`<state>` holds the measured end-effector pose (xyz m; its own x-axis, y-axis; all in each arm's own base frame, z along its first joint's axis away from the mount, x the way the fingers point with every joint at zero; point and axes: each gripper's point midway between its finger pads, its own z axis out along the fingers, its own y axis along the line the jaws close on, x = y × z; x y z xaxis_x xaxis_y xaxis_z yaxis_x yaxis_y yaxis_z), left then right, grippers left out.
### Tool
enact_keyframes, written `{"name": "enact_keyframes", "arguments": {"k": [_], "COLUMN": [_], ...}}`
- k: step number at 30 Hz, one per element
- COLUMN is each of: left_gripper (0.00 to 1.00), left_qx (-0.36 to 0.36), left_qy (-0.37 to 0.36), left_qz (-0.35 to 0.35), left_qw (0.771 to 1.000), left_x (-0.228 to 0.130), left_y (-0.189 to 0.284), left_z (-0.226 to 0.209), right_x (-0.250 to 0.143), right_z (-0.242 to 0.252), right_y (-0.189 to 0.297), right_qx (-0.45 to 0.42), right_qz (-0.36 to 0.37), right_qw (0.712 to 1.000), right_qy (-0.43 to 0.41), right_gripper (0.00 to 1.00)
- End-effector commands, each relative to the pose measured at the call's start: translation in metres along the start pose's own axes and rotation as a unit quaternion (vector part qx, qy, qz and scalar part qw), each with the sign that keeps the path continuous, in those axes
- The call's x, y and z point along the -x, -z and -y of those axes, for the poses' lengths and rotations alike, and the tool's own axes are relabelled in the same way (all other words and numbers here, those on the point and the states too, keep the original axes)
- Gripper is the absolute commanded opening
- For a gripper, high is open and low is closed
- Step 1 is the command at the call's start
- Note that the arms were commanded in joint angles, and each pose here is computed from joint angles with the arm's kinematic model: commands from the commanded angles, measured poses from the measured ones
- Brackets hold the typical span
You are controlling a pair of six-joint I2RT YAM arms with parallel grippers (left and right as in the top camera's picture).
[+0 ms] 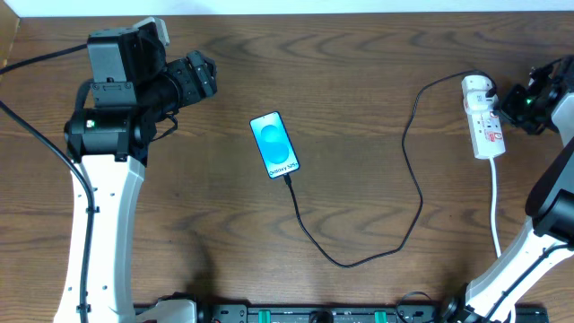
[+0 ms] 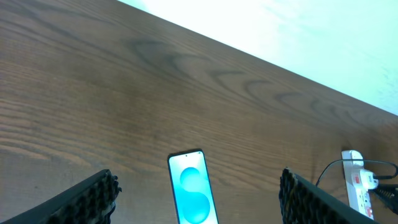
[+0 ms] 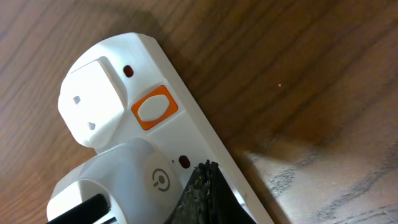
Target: Plug charger to phone and switch on socket
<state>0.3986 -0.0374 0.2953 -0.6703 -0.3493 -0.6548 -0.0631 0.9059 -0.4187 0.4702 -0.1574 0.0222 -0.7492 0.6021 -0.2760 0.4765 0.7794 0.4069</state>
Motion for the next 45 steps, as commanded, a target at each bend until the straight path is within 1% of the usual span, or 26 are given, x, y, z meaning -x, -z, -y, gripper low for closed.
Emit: {"name": "enact_keyframes", "arguments": {"k": [1, 7, 15, 20, 25, 31, 40, 45], "left_gripper": [0.85, 0.84, 0.85, 0.84, 0.84, 0.84, 0.85, 0.85], "left_qx": [0.005, 0.005, 0.005, 0.005, 0.005, 0.005, 0.005, 0.005], "left_qy": [-0.002, -0.002, -0.002, -0.002, -0.002, -0.002, -0.002, -0.002], "left_qz": [0.009, 0.009, 0.009, 0.009, 0.009, 0.009, 0.009, 0.009], "left_qw": [1.000, 1.000, 1.000, 1.000, 1.000, 1.000, 1.000, 1.000], "left_x": [0.004, 0.004, 0.004, 0.004, 0.004, 0.004, 0.004, 0.004], "left_y": [0.004, 0.004, 0.004, 0.004, 0.004, 0.004, 0.004, 0.004], "left_z": [-0.001, -0.001, -0.001, -0.001, -0.001, -0.001, -0.001, -0.001], "right_x": [-0.049, -0.053, -0.062, -0.063, -0.064, -0.059, -0.054, -0.052], "right_z": [-0.045, -0.045, -0.061, -0.068, -0.070, -0.064, -0.062, -0.070], "right_y": [-0.029, -0.029, -0.034, -0.032, -0.032, -0.030, -0.028, -0.027], "right_qx": [0.049, 0.045, 0.050, 0.075, 0.074, 0.070, 0.069, 0.088], "right_qz": [-0.077, -0.083, -0.092, -0.097, -0.101, -0.100, -0.101, -0.103], "right_qw": [0.996, 0.995, 0.994, 0.992, 0.992, 0.990, 0.982, 0.976], "right_qy": [0.019, 0.019, 0.044, 0.039, 0.008, -0.063, -0.145, -0.168], "right_gripper": [0.01, 0.01, 0.01, 0.01, 0.01, 0.01, 0.01, 0.01]}}
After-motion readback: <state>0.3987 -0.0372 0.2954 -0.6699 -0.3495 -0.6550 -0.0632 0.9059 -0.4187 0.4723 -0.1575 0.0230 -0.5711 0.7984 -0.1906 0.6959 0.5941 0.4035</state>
